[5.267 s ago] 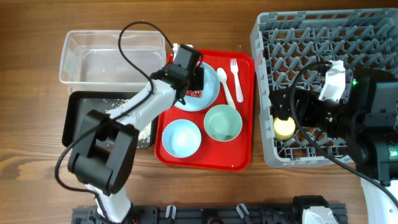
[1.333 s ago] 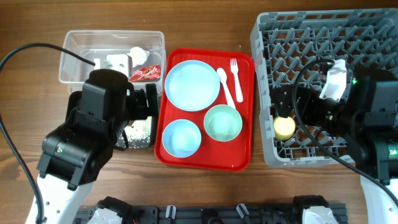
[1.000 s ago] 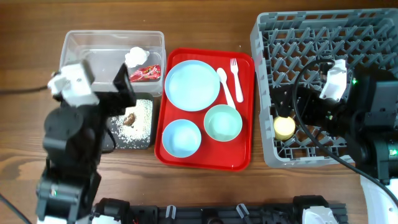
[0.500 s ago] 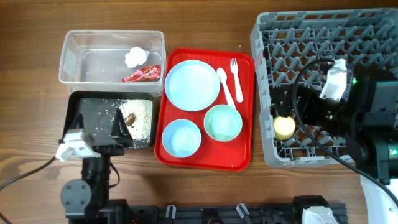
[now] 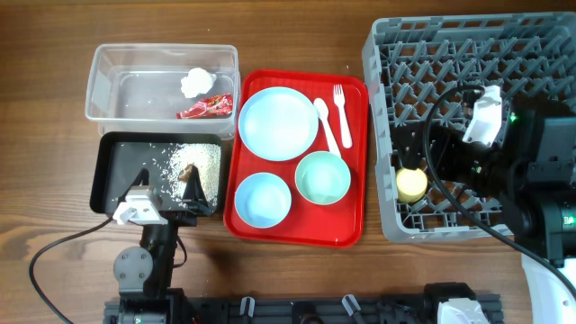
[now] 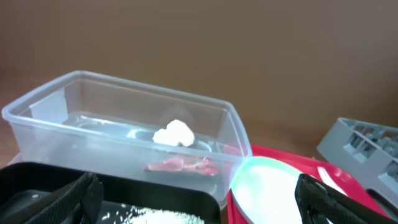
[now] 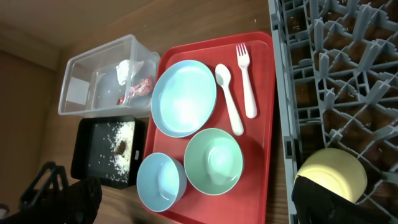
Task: Sort waste into correct bins and load items into the dishwasher rack
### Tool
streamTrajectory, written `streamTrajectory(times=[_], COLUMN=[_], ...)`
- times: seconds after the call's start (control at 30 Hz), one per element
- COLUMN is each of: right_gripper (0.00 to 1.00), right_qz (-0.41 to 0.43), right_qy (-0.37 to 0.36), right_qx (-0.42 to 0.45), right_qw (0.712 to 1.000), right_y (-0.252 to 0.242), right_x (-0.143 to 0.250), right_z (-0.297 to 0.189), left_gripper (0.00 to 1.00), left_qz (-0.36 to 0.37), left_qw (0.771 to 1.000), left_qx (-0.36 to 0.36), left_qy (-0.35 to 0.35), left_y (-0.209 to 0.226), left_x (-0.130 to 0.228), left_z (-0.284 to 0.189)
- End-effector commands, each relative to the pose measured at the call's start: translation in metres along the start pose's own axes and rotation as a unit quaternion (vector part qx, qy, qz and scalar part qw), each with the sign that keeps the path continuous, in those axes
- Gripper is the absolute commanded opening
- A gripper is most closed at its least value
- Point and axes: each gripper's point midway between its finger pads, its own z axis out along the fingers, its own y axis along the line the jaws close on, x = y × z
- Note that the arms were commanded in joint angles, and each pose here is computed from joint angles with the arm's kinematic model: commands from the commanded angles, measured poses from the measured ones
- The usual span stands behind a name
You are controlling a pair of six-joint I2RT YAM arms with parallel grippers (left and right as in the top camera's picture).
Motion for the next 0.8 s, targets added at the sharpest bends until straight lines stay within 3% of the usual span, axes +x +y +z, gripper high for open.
streamTrajectory(times=[0.0,0.43,0.53,0.6,0.77], right_gripper=[1.00,1.00,1.00,0.92,0.88], right_qz=[0.002,0.002,0.037,0.010,-0.075], right_qy=[-0.006,-0.006,-0.045,-0.028,0.064], right_qx=[0.003,0.003,-0.016,-0.051,-0.040], right_qw=[1.000,1.000,0.998,0.998,0.994], right_y=[0.000,0.000,0.009,0.021,0.034], right_x=[-0.003,-0.003,-0.023,-0.017,0.036], right_z=[-0.001,-0.002,-0.003,-0.003,0.005], left_gripper=[1.00,1.00,1.00,1.00,1.00], left_qz=[0.005,0.005,0.005,0.005,0.005], left_qw=[1.000,1.000,1.000,1.000,1.000], left_qx=[-0.005,-0.005,-0.005,-0.005,-0.005], left_qy=[0.020,0.021,0.021,0.021,0.021], left_y=[0.003,0.003,0.003,0.003,0.003], left_x=[0.011,0.011,0.011,0.011,0.011], left_z=[-0.001,0.000,0.000,0.000,0.000])
